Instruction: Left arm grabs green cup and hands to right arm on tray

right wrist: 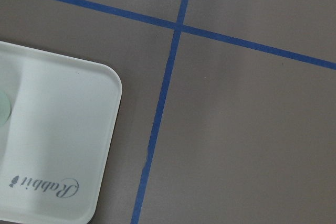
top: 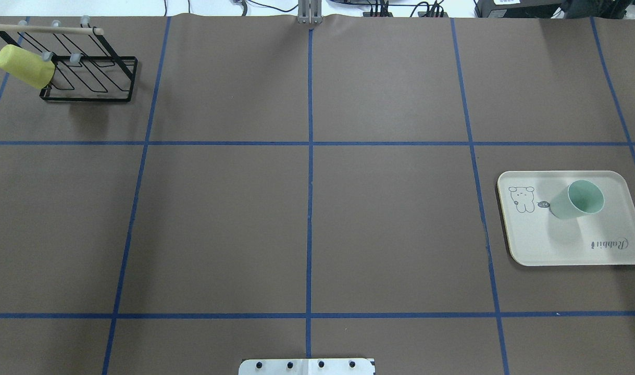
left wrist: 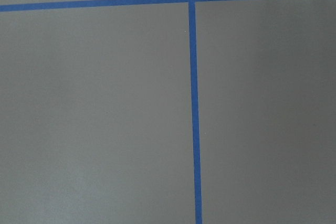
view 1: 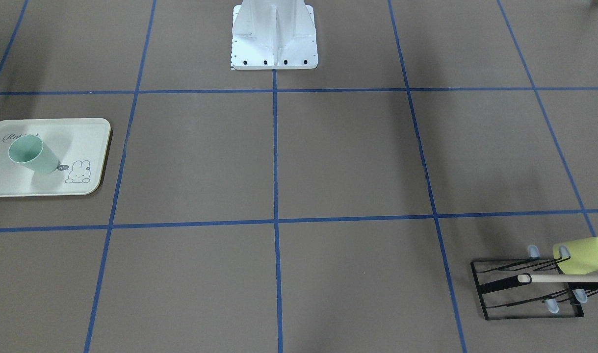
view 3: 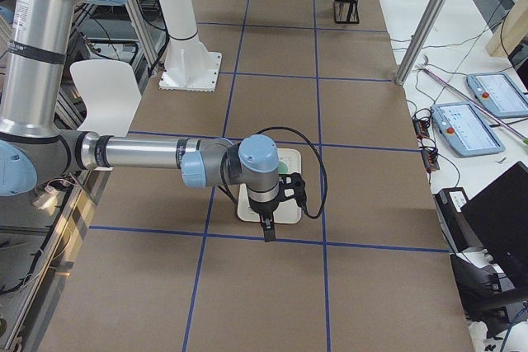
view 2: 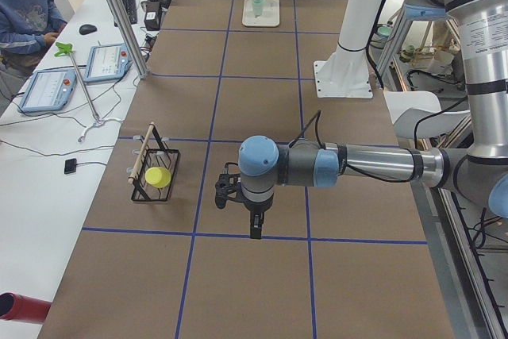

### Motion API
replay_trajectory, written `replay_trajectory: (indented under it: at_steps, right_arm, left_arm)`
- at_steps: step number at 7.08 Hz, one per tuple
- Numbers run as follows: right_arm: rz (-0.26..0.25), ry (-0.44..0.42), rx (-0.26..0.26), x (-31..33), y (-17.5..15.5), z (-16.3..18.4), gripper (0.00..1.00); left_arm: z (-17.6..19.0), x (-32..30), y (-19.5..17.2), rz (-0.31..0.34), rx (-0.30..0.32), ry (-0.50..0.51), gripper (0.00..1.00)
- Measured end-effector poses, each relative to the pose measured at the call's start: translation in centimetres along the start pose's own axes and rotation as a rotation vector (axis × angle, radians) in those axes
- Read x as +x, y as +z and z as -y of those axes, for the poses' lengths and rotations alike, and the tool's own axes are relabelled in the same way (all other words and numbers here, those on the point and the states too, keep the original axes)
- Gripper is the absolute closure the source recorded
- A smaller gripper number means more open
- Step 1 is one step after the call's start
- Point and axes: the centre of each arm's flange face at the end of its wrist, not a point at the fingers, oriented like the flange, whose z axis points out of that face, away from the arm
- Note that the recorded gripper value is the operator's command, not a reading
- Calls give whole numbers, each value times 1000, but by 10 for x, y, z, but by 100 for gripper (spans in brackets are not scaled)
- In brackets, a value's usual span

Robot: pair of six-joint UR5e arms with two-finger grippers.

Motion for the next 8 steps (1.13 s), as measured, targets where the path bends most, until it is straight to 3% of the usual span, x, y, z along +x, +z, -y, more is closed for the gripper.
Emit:
replay_trajectory:
  at_steps: [8]
  right_arm:
    - [2, 3, -5, 1, 2, -1, 0]
  left_arm:
    - [0, 0, 1, 3, 9, 8, 0]
